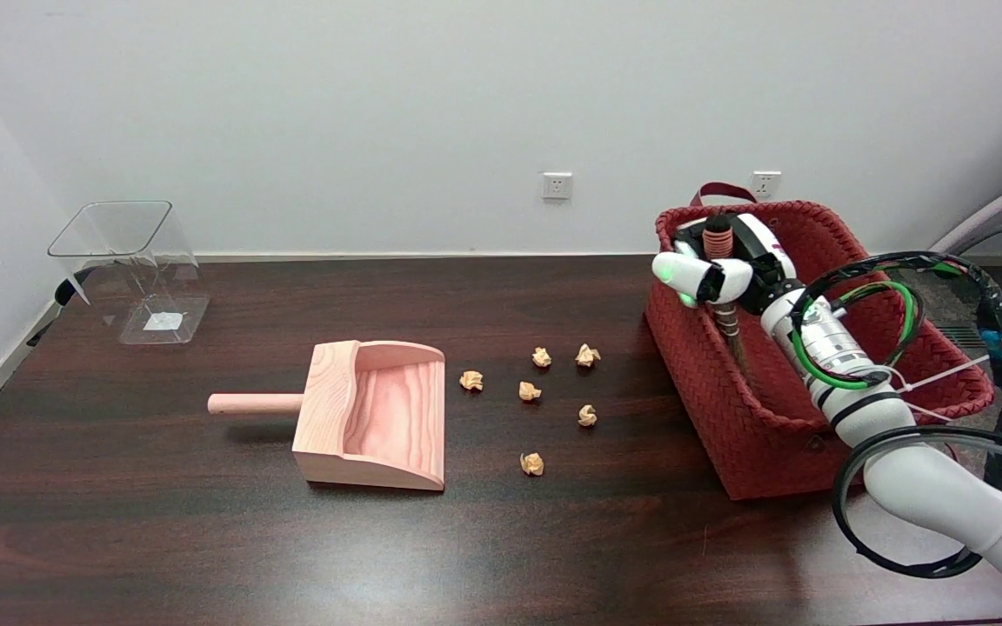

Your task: Pick up the broom by its handle.

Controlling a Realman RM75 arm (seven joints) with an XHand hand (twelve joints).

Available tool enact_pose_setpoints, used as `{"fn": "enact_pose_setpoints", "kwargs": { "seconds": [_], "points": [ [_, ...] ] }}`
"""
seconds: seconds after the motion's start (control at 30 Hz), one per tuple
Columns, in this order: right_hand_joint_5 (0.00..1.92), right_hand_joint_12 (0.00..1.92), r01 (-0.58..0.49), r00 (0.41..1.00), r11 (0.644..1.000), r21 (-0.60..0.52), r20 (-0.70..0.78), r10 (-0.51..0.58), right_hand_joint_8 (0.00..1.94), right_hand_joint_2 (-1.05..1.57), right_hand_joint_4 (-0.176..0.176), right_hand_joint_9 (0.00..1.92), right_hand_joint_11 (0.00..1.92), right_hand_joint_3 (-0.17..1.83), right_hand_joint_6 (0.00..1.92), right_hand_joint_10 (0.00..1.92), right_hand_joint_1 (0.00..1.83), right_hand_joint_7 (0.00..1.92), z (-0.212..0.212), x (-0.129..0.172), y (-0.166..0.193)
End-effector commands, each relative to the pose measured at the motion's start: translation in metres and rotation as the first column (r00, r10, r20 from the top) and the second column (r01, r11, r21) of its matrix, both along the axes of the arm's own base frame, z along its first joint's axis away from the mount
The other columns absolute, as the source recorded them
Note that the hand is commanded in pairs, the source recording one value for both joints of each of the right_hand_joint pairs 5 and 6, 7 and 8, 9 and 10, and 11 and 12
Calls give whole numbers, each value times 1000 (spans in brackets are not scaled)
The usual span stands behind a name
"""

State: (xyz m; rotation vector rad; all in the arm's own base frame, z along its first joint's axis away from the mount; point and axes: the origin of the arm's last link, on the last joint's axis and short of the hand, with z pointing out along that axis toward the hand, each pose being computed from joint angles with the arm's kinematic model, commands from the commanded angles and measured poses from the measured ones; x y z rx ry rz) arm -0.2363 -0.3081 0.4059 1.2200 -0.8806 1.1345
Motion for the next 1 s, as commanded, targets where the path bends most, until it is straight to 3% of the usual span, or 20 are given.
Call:
{"fn": "enact_pose_setpoints", "kwargs": {
  "seconds": [0.03,0.17,0.27,0.33,0.37,0.43,0.6,0.7,0.9,1.0],
  "points": [
    [1914,1914,-7,999,1000,2,47,7,1920,-523,0,1914,1914,1419,1914,1914,1008,1920,0,0,-1],
    [1920,1920,-6,999,1000,3,45,6,1920,-882,0,1920,1920,1536,1920,1920,1024,1920,0,0,-2],
    [1920,1920,-5,999,1000,3,40,5,1920,-943,0,1920,1920,1522,1920,1920,1027,1920,0,0,-2],
    [1920,1920,-8,999,1000,1,37,8,1920,-1035,0,1920,1920,1466,1920,1920,1037,1920,0,0,-2],
    [1920,1920,-11,999,1000,0,34,11,1920,-1047,0,1920,1920,1287,1920,1920,1089,1920,0,1,-2],
    [1920,1920,-15,999,1000,-1,33,15,1920,-1040,0,1920,1920,1190,1920,1920,1154,1920,0,2,-1],
    [1920,1920,-18,999,1000,-2,36,18,1920,-720,0,1920,1920,995,1920,1920,1253,1920,-1,2,-2],
    [1920,1920,-23,999,1000,-2,40,23,1920,-619,0,1920,1920,1176,1920,1920,1270,1920,-2,3,-2],
    [1920,1920,-36,999,999,-5,36,36,1920,-395,0,1920,1920,1313,1920,1920,1296,1920,-1,7,-4],
    [1920,1920,-43,998,999,-7,39,43,1920,100,0,1920,1920,1330,1920,1920,1343,1920,0,9,-5]
  ]
}}
